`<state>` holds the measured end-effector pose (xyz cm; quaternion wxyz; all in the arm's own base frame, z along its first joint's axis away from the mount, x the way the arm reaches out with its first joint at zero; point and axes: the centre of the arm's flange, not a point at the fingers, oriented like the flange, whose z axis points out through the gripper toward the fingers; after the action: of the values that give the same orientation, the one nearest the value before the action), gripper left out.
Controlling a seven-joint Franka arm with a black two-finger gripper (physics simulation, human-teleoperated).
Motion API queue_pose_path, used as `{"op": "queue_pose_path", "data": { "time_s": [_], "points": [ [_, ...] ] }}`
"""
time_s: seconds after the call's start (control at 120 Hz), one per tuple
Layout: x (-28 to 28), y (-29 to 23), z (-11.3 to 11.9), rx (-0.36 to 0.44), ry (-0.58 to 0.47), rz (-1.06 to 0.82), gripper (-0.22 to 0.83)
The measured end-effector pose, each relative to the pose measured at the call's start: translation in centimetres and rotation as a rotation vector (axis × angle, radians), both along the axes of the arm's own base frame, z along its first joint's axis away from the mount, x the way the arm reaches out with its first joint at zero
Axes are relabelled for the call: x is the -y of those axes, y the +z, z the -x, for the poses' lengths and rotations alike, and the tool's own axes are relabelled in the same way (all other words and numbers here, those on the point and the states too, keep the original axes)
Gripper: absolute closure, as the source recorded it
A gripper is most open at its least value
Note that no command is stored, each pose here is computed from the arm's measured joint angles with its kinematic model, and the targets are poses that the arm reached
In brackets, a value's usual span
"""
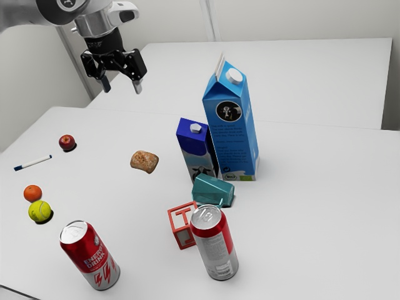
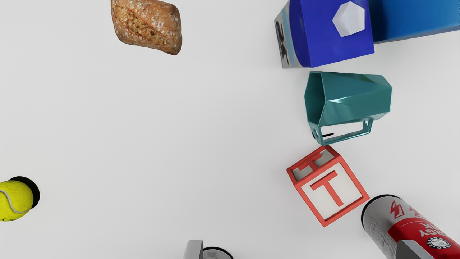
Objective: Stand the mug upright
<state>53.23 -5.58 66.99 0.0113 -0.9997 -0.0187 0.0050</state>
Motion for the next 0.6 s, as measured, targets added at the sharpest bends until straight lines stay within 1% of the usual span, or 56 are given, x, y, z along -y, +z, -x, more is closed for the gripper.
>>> {"op": "queue_pose_path", "data": {
  "time_s": [0.142,0.367,0.458,0.6],
  "points": [
    [0.3,0.0,0.1,0.001,-0.005,0.001,0.02],
    [1.0,-1.1,1.2,-0.023,-0.017,0.033,0.02],
    [1.4,-2.8,1.3,-0.042,-0.021,0.059,0.02],
    [1.5,-5.7,1.1,-0.050,-0.024,0.115,0.02]
  ]
}}
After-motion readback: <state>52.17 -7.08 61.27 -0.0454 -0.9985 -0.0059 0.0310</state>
